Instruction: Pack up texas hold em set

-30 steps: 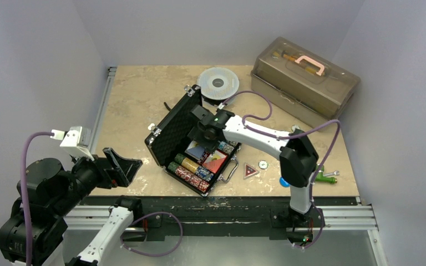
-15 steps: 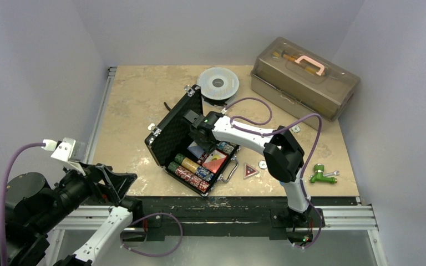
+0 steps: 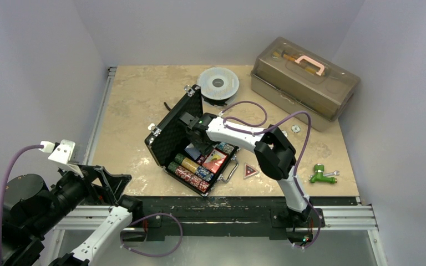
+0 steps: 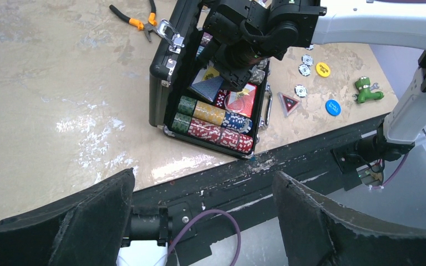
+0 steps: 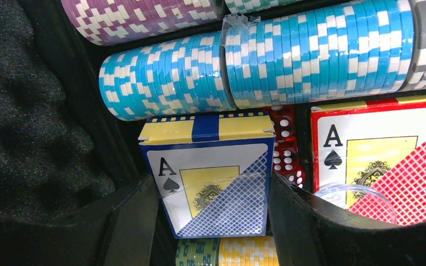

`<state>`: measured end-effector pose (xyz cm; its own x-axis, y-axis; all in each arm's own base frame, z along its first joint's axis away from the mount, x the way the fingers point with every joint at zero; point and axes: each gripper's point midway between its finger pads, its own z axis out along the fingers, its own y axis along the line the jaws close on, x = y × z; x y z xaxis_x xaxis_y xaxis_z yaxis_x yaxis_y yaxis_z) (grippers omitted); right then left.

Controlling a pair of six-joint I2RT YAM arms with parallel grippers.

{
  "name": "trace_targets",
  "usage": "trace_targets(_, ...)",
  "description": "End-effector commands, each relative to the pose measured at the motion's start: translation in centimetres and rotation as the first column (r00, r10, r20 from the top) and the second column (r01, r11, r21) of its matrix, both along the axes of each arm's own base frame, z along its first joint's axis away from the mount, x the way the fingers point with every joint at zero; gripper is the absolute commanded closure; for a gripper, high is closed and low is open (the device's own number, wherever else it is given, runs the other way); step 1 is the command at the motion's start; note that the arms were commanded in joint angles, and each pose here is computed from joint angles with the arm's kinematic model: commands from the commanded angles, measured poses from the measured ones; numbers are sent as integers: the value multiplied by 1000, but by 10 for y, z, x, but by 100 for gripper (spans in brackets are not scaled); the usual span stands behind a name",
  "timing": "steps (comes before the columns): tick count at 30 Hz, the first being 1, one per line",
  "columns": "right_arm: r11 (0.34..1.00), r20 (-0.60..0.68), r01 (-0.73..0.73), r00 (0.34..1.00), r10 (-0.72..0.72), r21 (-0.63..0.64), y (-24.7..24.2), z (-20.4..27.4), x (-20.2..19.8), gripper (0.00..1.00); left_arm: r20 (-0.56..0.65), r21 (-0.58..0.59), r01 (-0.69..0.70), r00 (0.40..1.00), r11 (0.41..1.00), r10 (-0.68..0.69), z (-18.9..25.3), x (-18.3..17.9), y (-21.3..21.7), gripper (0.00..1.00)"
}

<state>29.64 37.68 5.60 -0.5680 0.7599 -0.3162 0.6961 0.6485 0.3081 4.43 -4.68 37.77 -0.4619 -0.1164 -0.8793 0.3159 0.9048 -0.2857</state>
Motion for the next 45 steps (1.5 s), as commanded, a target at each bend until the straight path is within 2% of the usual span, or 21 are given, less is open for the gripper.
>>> trace_targets(1, 999, 18, 21, 1000, -21, 35, 5, 19, 1, 100, 28, 18, 8, 1000, 1000, -8, 5, 4, 1, 9)
trace_targets(6, 999, 18, -9, 1000, 9, 36, 13, 19, -1, 100, 28, 19, 8, 1000, 1000, -8, 4, 6, 1, 9)
trace_targets(13, 999, 15, -50, 999, 50, 5, 20, 17, 1, 93, 31, 21, 6, 1000, 1000, -6, 3, 6, 2, 9)
trace_targets(18, 998, -11, -55, 998, 54, -37, 12, 9, -6, 91, 30, 25, 0, 1000, 1000, -1, 1, 6, 3, 8)
trace_targets(22, 997, -30, -59, 998, 58, -51, 7, 5, -10, 85, 31, 23, -1, 1000, 1000, 0, 2, 6, 3, 8)
trace_targets(32, 988, -59, -105, 993, 99, -110, -3, 0, -17, 81, 34, 27, -1, 999, 1000, 0, 2, 7, 3, 8)
trace_targets(36, 988, -45, -119, 992, 115, -96, 1, 0, -14, 73, 33, 24, 0, 999, 1000, -1, 2, 8, 3, 8)
trace_targets(45, 988, -50, -137, 990, 133, -72, 8, 8, -19, 72, 28, 17, 2, 1000, 1000, -3, 2, 8, 1, 8)
